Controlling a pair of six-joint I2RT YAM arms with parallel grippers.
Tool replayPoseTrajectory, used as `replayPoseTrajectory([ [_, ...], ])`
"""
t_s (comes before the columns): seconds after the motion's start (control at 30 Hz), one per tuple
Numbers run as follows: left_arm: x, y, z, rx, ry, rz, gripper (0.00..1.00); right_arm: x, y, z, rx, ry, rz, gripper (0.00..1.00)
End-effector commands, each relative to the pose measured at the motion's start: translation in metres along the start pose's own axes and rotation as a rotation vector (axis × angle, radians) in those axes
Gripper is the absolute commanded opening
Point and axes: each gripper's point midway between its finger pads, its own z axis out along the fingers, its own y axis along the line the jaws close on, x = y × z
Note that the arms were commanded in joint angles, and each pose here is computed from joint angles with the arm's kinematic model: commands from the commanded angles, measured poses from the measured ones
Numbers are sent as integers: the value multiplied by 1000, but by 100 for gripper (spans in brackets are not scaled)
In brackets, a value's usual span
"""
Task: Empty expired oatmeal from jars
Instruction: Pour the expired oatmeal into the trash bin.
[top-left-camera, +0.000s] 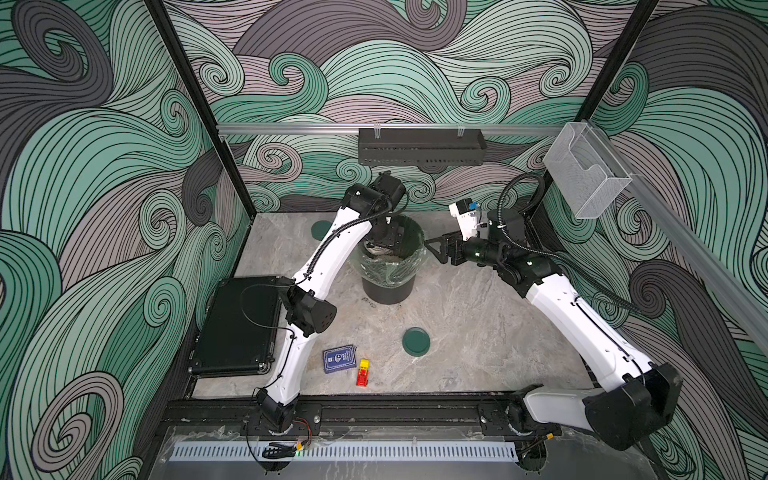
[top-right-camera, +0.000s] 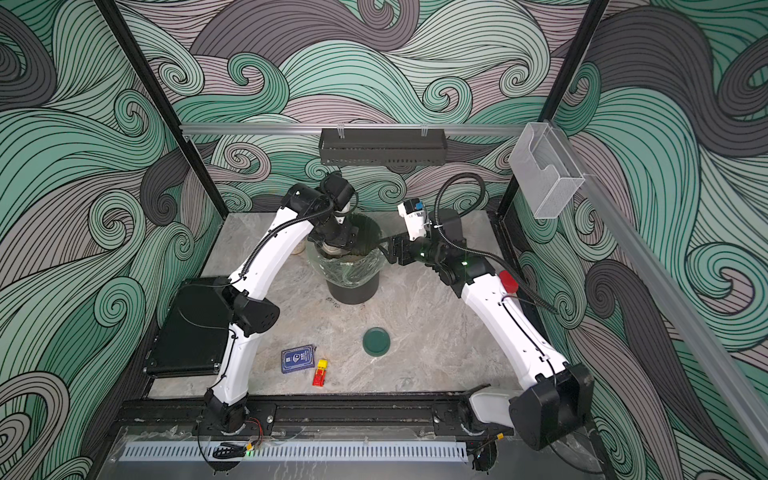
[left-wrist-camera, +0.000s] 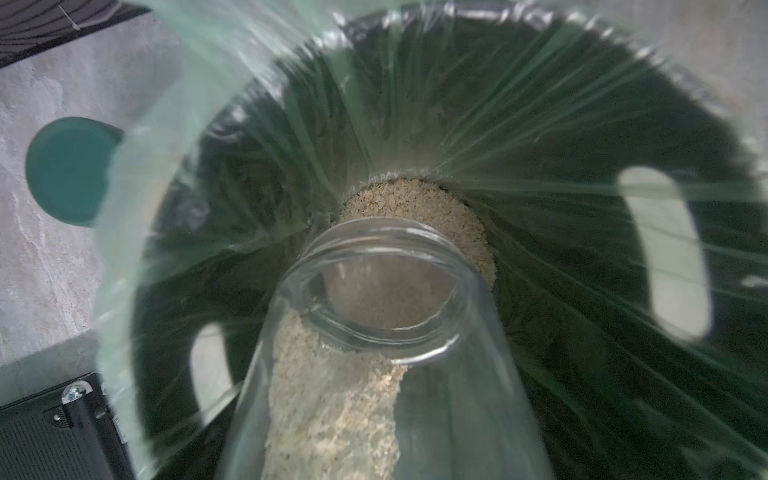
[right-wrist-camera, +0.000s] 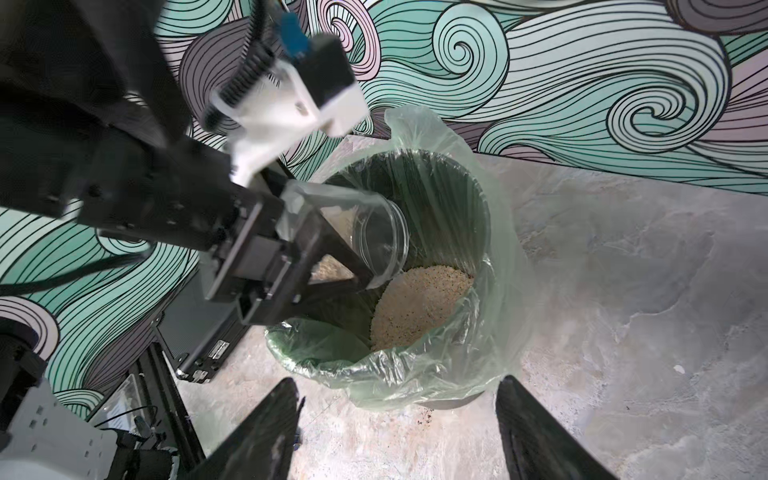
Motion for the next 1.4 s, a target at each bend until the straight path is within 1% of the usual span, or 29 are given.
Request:
replayPoseTrajectory([
  [0.0, -8, 4, -24, -30, -75, 1, 0, -14, 2, -7, 14, -49, -39, 76],
  [0.1, -11, 2, -36, -35, -110, 3, 0, -15, 2, -7, 15, -54, -38, 76],
  [0.23, -20, 5, -65, -95, -215, 21, 0, -14, 1, -6, 19, -53, -37, 76],
  [0.3, -23, 8, -67, -128, -234, 38, 0, -13, 0, -6, 23, -52, -39, 76],
  [0.37, -24, 10, -54, -165, -213, 67, 0, -14, 0, -7, 26, -55, -40, 76],
  [0.53, -14, 10, -9, -260, -101, 166, 0, -15, -1, -8, 32, -59, -41, 76],
  [0.6, -12, 11, 1, -298, -78, 204, 0, -15, -1, -7, 33, -59, -41, 76],
  [0.67, -12, 10, 5, -316, -73, 229, 0, -15, -1, -7, 34, -59, -41, 76],
  [0.77, -11, 7, 6, -304, -65, 259, 0, -15, -1, -8, 33, -62, -40, 76],
  [0.83, -7, -1, 8, -252, -50, 271, 0, -15, -1, -8, 33, -63, -39, 76],
  [0.93, -2, -13, 0, -164, -47, 264, 0, -16, -1, -8, 32, -65, -39, 76],
  [0.97, -1, -17, -5, -129, -53, 261, 0, -16, 0, -8, 31, -65, -39, 76],
  [1.03, -1, -18, -17, -101, -73, 252, 0, -16, -1, -9, 34, -65, -39, 76],
  [1.23, -12, -6, -62, -84, -186, 158, 0, -16, -1, -9, 37, -69, -34, 76],
  [1.3, -14, -7, -72, -65, -214, 137, 0, -17, -1, -9, 38, -72, -35, 76],
  [1.37, -16, -6, -75, -53, -222, 124, 0, -17, -1, -10, 40, -74, -37, 76],
])
